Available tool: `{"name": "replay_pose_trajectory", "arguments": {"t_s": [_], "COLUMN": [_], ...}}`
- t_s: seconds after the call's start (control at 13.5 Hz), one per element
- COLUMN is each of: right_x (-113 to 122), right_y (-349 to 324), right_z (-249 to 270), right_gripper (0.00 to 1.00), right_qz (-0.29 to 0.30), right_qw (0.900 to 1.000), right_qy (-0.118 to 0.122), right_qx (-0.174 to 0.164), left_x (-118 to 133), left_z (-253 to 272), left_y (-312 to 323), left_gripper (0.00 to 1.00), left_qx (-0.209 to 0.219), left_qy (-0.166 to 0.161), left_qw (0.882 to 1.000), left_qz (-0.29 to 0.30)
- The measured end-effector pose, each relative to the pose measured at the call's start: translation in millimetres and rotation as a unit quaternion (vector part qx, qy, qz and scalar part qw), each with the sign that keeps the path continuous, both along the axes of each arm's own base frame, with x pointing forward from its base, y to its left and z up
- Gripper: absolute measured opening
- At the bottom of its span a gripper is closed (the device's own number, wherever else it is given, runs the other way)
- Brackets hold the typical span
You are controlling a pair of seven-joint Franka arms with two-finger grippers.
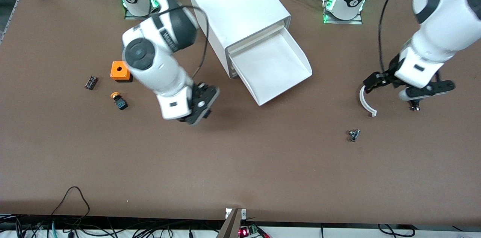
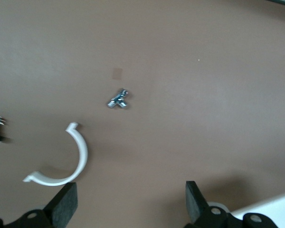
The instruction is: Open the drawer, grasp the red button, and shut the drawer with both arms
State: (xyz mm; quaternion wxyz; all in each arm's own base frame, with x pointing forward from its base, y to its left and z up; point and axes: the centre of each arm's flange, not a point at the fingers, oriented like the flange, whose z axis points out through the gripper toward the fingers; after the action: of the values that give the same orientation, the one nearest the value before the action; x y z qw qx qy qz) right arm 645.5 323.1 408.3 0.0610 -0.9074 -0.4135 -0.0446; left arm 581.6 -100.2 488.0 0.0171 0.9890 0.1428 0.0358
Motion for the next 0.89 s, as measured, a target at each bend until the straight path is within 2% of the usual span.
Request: {"name": "replay_pose_trajectory", "arguments": {"t_s": [0.15,0.3,0.44,0.59,0.67,0.74,0.89], "right_x": [4,-2,-10,-18,-23,-27,-40], "right_y": [-59,-109,-140,-153,-156,-159,-166], "right_z": [-29,-51,-67,-84,-93,-104,-136], "right_gripper": [0.43,0.43,0.43,0.43,0.43,0.43,0.43], "right_qz": [-0.074,-0.143,-0.207,-0.27,-0.295,-0.314,-0.33], "right_qw": [0.996,0.987,0.973,0.954,0.945,0.938,0.934], "right_qy": [0.034,0.064,0.089,0.109,0.112,0.106,0.078], "right_qx": [-0.028,-0.047,-0.058,-0.072,-0.083,-0.097,-0.111], "left_x": [0,-2,-5,-12,-16,-22,-33], "left_z": [-45,-86,-124,-164,-183,-199,-217], "left_y": [-19,-43,-73,-104,-119,-133,-155], "left_gripper": [1.0,1.0,1.0,1.0,1.0,1.0,1.0], "left_qx": [-0.009,-0.019,-0.031,-0.044,-0.048,-0.049,-0.047], "left_qy": [0.001,0.004,0.006,0.006,0.01,0.017,0.03], "left_qw": [0.999,0.997,0.994,0.99,0.989,0.988,0.989], "left_qz": [0.041,0.074,0.105,0.132,0.141,0.144,0.138]}}
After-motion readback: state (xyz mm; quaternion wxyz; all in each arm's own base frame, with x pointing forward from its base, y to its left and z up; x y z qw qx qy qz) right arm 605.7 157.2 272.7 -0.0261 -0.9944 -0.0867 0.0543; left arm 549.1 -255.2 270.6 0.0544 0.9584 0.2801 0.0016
